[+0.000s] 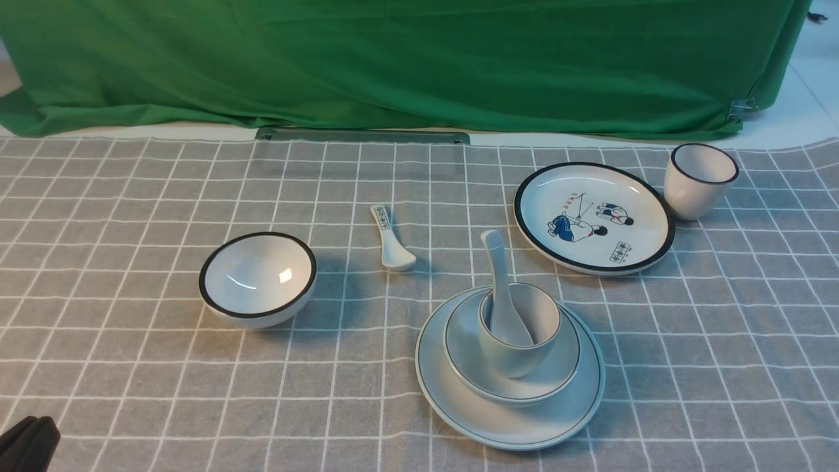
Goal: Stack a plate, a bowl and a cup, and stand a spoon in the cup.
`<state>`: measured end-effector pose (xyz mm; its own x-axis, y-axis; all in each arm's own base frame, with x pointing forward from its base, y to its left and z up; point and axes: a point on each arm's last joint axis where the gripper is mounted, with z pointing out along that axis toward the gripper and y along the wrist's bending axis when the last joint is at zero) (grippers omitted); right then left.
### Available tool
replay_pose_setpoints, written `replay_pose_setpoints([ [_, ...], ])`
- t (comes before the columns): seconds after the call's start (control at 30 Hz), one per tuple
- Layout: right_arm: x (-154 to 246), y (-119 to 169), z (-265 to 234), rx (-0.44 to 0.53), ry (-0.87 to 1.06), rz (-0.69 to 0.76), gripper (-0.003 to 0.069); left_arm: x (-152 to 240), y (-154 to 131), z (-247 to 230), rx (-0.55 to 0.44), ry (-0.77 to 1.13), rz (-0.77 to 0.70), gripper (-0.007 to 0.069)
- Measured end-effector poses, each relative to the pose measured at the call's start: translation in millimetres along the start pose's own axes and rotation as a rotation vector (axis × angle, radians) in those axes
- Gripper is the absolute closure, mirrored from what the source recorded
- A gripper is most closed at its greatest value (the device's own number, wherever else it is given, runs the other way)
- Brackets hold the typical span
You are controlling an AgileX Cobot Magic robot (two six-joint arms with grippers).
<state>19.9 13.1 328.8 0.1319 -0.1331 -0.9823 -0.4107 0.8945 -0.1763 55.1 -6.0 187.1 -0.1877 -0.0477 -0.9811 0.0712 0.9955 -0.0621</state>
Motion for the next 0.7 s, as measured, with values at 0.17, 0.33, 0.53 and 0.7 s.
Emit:
replay_pose_setpoints([
  [0.17, 38.3, -0.5, 12.8, 0.141, 0.137, -0.024, 0.0424, 0.0, 0.0, 0.0, 0.000, 0.000, 0.000, 0.0608],
  [0.33, 97.1, -1.7, 21.3, 0.275, 0.313, 0.007, 0.0419, 0.0, 0.0, 0.0, 0.000, 0.000, 0.000, 0.0608],
  [0.53, 155.9, 5.2, 16.0, 0.319, 0.450, 0.034, 0.0418, 0.2, 0.0, -0.1, 0.000, 0.001, 0.002, 0.0608],
  [0.7, 157.6, 6.1, 14.9, 0.309, 0.463, 0.016, 0.0418, 0.3, 0.1, -0.1, -0.001, 0.003, 0.004, 0.0608],
])
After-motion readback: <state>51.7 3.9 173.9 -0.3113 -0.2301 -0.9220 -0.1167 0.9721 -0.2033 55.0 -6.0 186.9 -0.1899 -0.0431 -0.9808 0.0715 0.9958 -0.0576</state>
